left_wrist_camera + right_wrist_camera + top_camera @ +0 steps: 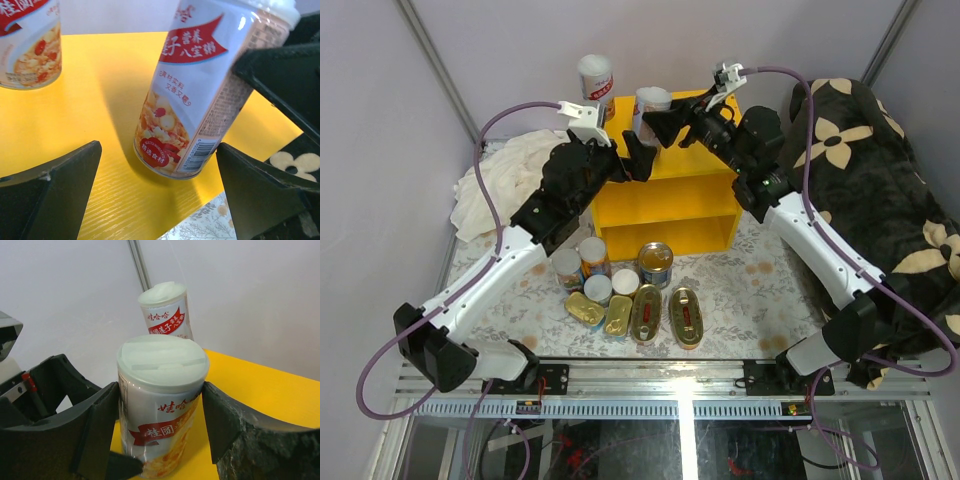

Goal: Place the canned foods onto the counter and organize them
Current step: Place the canned food on the counter, then pick up the canned food from the center of the board.

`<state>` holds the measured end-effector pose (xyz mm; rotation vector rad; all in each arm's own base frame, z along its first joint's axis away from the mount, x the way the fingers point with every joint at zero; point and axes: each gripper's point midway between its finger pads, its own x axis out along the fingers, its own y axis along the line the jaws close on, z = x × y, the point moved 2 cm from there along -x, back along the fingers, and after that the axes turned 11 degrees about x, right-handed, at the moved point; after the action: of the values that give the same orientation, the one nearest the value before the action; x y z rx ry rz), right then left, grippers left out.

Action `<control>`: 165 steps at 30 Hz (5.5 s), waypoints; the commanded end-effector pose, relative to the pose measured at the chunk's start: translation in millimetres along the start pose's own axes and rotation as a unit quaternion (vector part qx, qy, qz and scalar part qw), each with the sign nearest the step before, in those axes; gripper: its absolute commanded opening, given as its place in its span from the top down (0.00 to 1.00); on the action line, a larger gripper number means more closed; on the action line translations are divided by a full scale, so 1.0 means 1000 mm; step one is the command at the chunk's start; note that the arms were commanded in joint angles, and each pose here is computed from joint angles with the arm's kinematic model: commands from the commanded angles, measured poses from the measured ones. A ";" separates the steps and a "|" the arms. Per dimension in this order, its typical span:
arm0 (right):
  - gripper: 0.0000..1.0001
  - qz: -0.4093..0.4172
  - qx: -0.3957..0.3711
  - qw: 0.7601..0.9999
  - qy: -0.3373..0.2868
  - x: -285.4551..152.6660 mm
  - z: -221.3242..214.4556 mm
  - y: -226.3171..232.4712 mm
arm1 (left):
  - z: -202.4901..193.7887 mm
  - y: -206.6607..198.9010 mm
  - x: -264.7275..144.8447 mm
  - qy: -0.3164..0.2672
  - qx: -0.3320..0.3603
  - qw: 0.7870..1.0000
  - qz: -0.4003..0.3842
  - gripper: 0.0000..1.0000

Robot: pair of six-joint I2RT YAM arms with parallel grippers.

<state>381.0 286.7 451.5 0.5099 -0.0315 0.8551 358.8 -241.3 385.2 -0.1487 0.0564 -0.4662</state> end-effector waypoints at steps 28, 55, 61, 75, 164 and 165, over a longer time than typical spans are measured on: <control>0.16 0.059 -0.016 0.997 0.039 -0.014 -0.017 0.038 | 0.002 0.030 -0.048 -0.001 0.065 0.998 0.023 0.25; 0.12 -0.124 -0.044 0.990 0.044 0.026 -0.047 -0.016 | -0.043 0.089 -0.110 0.091 0.051 0.992 0.065 0.43; 0.02 -0.089 -0.037 0.993 0.063 0.039 -0.055 -0.004 | -0.048 0.091 -0.112 0.097 0.050 0.992 0.062 0.43; 0.23 -0.126 -0.034 0.990 0.046 0.063 -0.053 -0.018 | -0.055 0.092 -0.115 0.106 0.049 0.991 0.061 0.42; 0.00 -0.281 0.003 0.953 0.115 -0.140 -0.112 -0.055 | -0.032 -0.034 -0.196 0.063 0.061 0.926 -0.367 0.00; 0.00 -0.281 0.008 0.952 0.121 -0.143 -0.120 -0.056 | -0.033 -0.038 -0.199 0.065 0.059 0.918 -0.387 0.00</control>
<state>318.8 202.6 368.3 0.4333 0.0931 0.3905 168.7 -181.7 363.5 0.0240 0.0942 -1.1733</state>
